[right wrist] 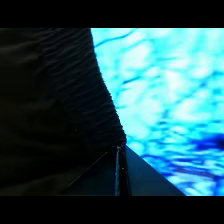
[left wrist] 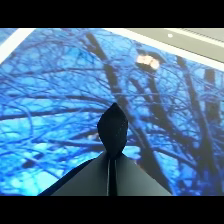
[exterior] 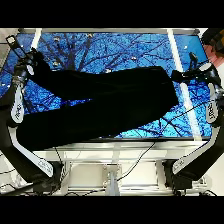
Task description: Fold the clothes and pants, and hang the long-sleeved shirts on hangers.
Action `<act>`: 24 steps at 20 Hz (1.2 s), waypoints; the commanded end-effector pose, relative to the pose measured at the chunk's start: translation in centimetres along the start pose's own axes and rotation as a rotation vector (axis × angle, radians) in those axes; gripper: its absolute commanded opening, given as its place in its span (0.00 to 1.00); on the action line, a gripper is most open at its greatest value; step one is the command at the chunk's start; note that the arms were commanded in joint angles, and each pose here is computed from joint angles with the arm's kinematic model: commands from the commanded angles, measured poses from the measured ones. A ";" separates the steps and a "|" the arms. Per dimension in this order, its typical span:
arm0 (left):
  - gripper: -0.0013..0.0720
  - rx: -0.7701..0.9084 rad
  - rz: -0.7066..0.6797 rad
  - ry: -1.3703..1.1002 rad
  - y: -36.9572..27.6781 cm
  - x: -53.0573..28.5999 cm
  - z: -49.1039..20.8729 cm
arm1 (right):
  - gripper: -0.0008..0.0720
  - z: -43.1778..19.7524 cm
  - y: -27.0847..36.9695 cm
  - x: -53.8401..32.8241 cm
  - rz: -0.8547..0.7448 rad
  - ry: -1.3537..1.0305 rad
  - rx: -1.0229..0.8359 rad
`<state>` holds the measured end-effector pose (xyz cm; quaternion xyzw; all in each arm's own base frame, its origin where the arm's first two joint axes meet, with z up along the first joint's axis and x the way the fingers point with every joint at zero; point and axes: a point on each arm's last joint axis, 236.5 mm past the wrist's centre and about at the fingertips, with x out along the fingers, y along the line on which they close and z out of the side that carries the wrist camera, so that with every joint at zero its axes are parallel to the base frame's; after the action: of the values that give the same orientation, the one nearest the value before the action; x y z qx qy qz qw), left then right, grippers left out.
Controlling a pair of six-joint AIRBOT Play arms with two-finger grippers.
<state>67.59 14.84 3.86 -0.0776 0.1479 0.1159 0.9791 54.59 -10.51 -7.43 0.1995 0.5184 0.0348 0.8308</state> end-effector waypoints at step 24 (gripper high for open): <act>0.46 -0.199 0.093 0.238 3.0 -4.6 -0.1 | 0.64 1.0 -5.6 -2.2 -0.067 -0.060 0.211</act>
<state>65.92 15.09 5.92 -0.1141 0.1785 0.1275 0.9690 53.80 -16.69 -7.16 0.2692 0.4971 -0.0560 0.8230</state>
